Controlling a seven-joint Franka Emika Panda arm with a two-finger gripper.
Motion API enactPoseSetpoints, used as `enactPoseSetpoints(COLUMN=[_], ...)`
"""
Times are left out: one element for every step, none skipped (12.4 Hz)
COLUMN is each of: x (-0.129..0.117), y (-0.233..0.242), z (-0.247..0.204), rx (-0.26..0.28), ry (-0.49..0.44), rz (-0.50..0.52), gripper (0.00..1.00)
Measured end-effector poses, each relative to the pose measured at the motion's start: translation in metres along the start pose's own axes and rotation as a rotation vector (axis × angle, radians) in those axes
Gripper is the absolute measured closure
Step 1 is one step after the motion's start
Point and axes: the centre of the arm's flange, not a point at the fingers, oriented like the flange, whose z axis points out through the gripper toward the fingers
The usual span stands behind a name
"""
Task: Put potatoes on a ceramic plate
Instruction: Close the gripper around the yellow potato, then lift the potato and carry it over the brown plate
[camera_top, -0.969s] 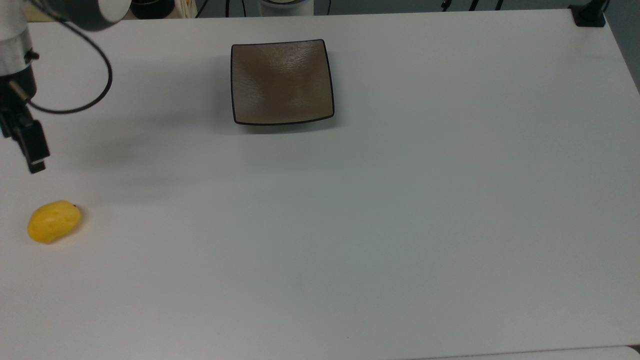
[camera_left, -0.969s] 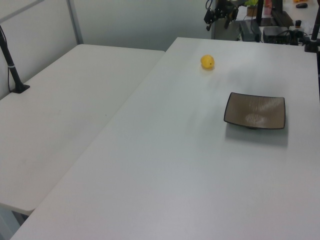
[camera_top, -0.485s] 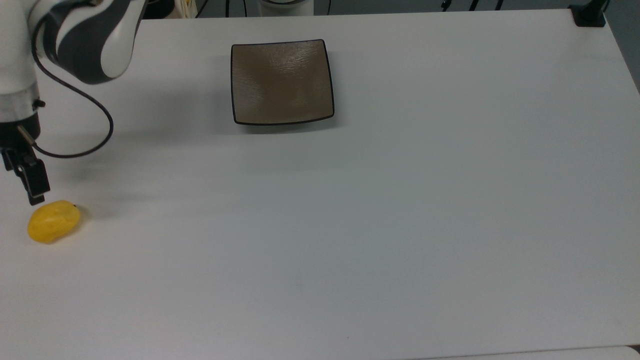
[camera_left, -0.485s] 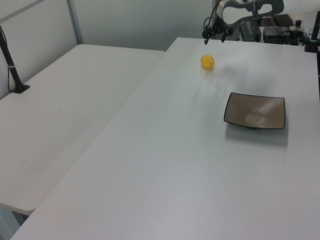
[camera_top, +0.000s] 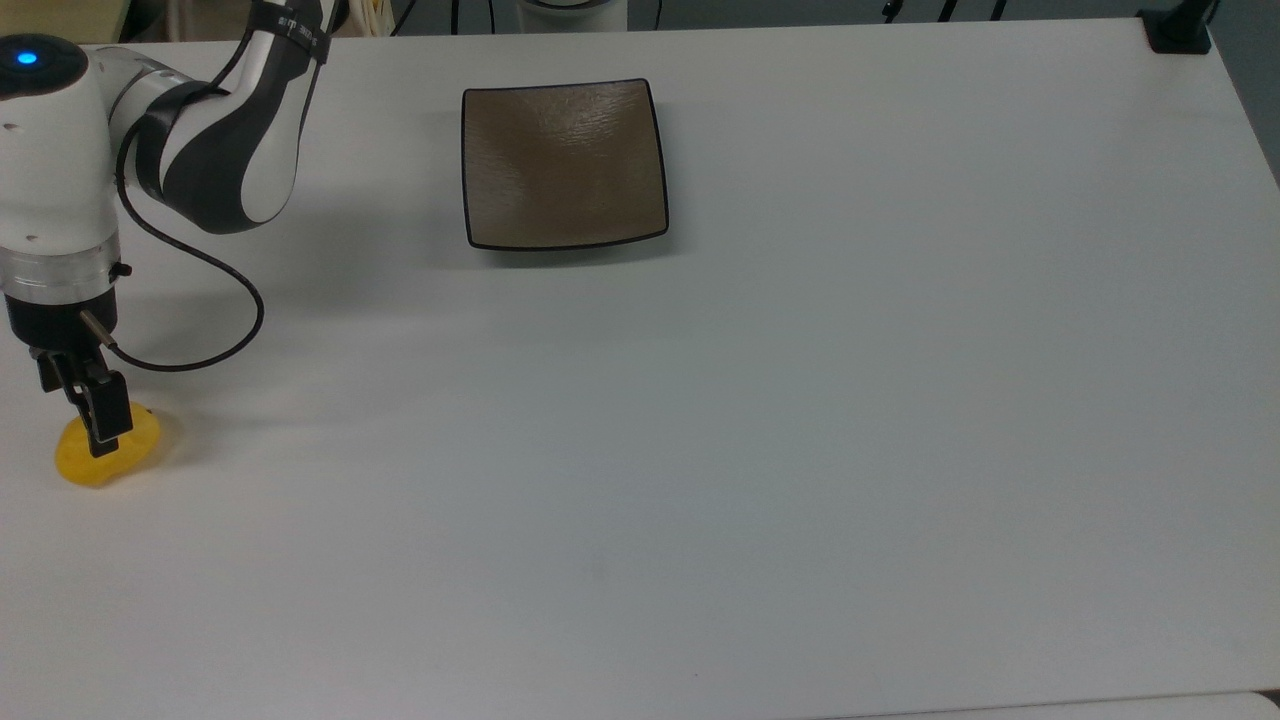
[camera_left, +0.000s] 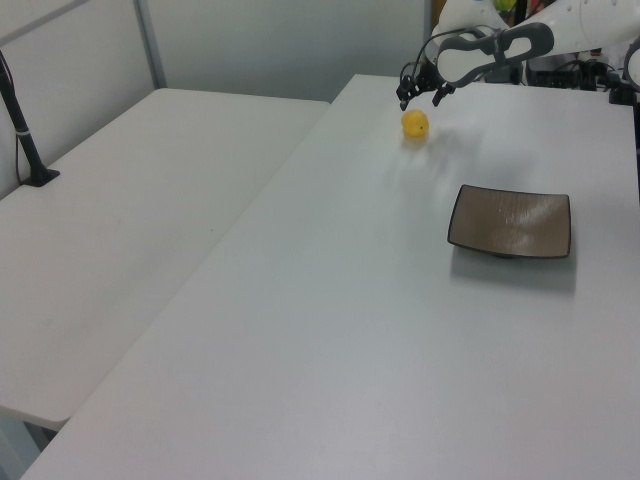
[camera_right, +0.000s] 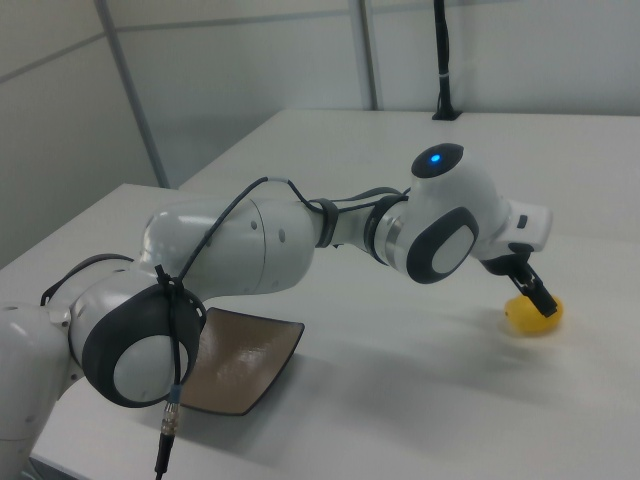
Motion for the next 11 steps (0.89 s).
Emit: enactPoseSetpoints(x=[-0.001,-0.002,-0.003,-0.005,-0.006,-0.007,-0.009,-0.012,-0.016,-0.019,-0.02], y=[0.0,0.0,0.0,-0.001,-0.002,-0.003,-0.005,-0.008,-0.01,-0.012,-0.012], z=[0.003,0.006,0.009,0.012,0.014,0.016,0.019,0.024,0.029,0.032,0.034], rx=[0.001,0.004,0.007,0.009,0.01,0.015,0.018,0.02,0.02,0.019,0.018], ry=[0.003,0.011,0.019,0.022,0.021,0.029,0.033,0.032,0.026,0.022,0.02], rz=[-0.001,-0.001,-0.002,-0.004,-0.005,-0.006,-0.009,-0.014,-0.025,-0.039,-0.046], gripper=[0.0,0.0,0.0,0.0,0.0,0.0,0.0,0.0,0.0,0.0,0.0])
